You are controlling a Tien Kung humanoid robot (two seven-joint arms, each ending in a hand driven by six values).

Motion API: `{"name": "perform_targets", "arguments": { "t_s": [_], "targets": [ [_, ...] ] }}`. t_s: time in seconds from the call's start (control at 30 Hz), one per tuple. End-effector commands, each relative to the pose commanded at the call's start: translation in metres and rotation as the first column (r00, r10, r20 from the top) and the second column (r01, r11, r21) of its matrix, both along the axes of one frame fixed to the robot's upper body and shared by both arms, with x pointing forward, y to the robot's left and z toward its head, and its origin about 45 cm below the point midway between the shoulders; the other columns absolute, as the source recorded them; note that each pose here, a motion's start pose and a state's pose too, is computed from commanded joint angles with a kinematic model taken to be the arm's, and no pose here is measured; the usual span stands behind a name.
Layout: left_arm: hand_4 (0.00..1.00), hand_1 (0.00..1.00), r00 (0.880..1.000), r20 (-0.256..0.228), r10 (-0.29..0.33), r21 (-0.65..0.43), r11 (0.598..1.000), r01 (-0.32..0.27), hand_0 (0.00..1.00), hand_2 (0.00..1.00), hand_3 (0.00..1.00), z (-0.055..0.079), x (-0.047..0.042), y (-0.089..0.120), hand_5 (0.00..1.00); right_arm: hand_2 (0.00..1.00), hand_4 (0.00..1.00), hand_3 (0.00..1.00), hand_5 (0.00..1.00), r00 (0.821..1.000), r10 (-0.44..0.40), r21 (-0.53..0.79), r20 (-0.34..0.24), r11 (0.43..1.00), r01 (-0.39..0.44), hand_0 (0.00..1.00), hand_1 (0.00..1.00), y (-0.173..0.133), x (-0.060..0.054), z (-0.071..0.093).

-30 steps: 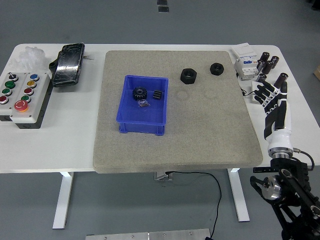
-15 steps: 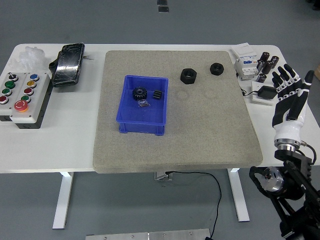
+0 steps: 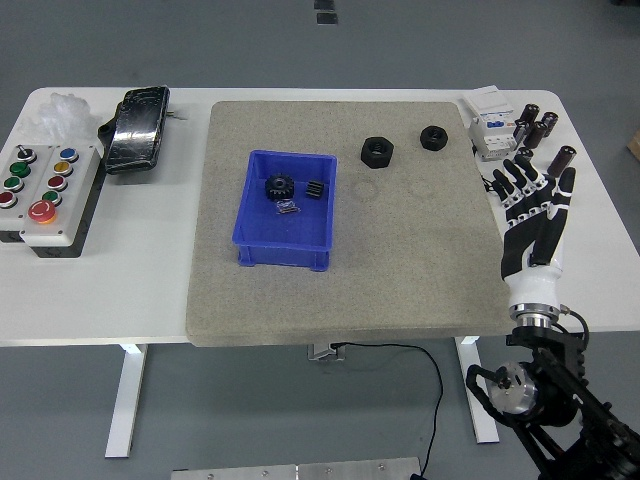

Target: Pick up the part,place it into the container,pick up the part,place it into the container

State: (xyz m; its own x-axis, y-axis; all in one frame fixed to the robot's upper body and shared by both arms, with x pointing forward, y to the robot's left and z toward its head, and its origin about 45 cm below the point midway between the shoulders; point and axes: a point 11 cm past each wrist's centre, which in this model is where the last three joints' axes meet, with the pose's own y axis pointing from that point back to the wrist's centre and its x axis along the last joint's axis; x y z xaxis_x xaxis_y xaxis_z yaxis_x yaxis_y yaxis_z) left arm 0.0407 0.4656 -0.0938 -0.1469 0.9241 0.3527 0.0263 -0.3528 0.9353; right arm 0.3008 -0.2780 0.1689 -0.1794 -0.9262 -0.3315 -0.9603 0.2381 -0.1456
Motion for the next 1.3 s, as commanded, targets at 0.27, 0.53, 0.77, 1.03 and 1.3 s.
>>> {"name": "perform_targets", "arguments": {
  "t_s": [0.27,0.53,0.77,1.03,1.3],
  "targets": [
    [0.587,0.53,1.0,-0.012,0.002,0.002,1.0,-0.002,0.618,0.54,0.614,0.0,-0.0069,0.001,0.392,0.742,0.998,0.7,0.998,0.999,0.026,0.011,-0.035,1.0,-0.025,0.808,0.739,0.008,-0.007,-0.012],
    [0.587,0.53,1.0,-0.007,0.009,-0.002,1.0,-0.009,0.619,0.54,0.613,-0.001,-0.0065,-0.001,0.391,0.739,0.998,0.693,0.998,1.0,-0.015,-0.032,0.003,0.999,0.015,0.811,0.737,-0.003,0.004,0.002],
    [0.587,0.53,1.0,0.001,0.012,-0.008,1.0,-0.012,0.619,0.54,0.613,-0.003,-0.0046,-0.005,0.39,0.736,0.998,0.693,0.998,0.998,-0.055,-0.074,0.036,0.996,0.057,0.81,0.736,-0.014,0.015,0.016],
    [0.588,0.531,1.0,0.01,0.021,-0.012,1.0,-0.021,0.619,0.541,0.612,-0.003,-0.0047,-0.007,0.391,0.737,0.998,0.689,0.998,0.991,-0.122,-0.095,0.062,0.987,0.128,0.803,0.734,-0.035,0.018,0.027],
    [0.588,0.53,0.999,0.033,0.011,-0.002,1.0,-0.011,0.619,0.541,0.612,0.0,0.0072,-0.001,0.391,0.733,0.892,0.685,0.847,0.968,-0.236,-0.088,0.083,0.966,0.243,0.791,0.729,-0.065,0.014,0.036]
  ]
}}
